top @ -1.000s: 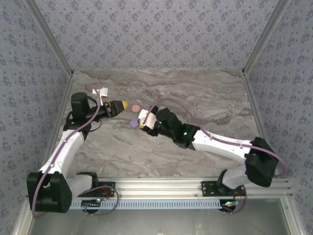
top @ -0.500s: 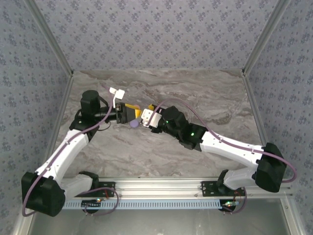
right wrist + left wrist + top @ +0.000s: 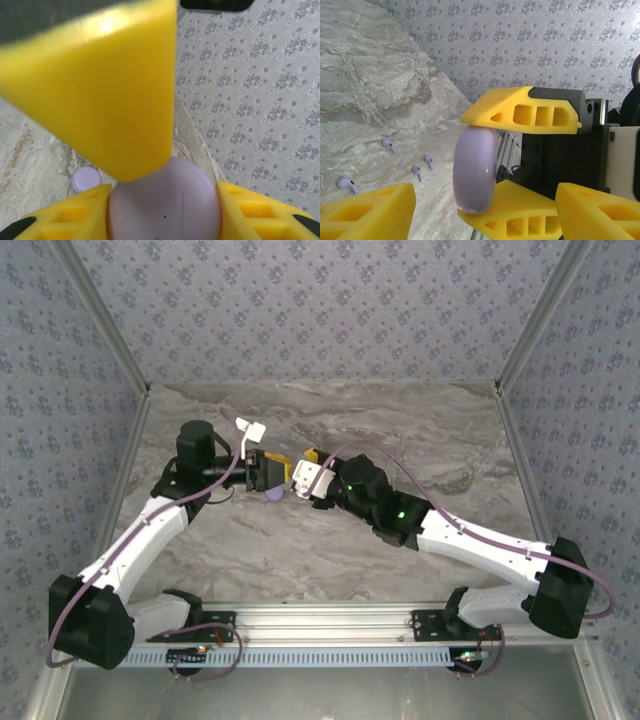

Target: Insert wireless bluetooth earbuds into charging case

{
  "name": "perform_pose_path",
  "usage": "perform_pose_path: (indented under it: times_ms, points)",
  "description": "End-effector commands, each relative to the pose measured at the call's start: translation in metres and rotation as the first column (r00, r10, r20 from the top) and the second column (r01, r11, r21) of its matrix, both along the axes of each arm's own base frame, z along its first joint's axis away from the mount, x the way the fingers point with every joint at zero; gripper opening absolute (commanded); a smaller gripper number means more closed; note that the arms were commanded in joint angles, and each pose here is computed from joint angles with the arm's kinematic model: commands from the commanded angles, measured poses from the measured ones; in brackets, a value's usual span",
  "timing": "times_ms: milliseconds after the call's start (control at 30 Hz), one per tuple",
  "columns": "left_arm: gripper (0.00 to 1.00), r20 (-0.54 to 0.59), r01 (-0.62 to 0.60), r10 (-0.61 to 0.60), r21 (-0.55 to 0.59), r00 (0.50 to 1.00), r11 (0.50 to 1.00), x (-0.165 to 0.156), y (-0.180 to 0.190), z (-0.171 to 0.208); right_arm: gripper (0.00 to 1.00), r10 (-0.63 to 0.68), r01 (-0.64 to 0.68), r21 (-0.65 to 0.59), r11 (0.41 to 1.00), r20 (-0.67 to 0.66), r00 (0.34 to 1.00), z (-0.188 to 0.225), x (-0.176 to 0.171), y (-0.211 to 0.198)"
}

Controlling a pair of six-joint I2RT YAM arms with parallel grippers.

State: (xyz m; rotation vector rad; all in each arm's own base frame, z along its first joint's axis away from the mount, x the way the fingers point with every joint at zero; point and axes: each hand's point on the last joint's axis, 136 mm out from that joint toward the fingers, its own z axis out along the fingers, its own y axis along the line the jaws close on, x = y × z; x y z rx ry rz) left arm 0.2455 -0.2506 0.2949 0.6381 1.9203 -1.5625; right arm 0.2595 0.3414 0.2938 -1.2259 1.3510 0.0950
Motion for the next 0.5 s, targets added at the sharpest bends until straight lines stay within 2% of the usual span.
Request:
perform_pose_path:
  times_ms: [0, 267, 467]
  points:
    - [0.7, 0.062, 0.038, -0.036, -0.018, 0.997, 0.999, -0.002, -0.005, 0.014, 0.47, 0.022, -0.025, 0.075, 0.997, 0.034, 0.999, 0.031, -0.003, 0.001]
    - [0.57, 0.066, 0.074, -0.072, -0.018, 0.995, 0.997, -0.005, -0.013, 0.013, 0.48, 0.037, -0.04, 0.083, 0.996, 0.031, 0.999, 0.034, -0.005, 0.002]
    - [0.37, 0.065, 0.094, -0.093, -0.014, 0.994, 0.995, -0.005, -0.018, 0.013, 0.48, 0.025, -0.028, 0.089, 0.996, 0.032, 0.999, 0.035, -0.003, 0.001]
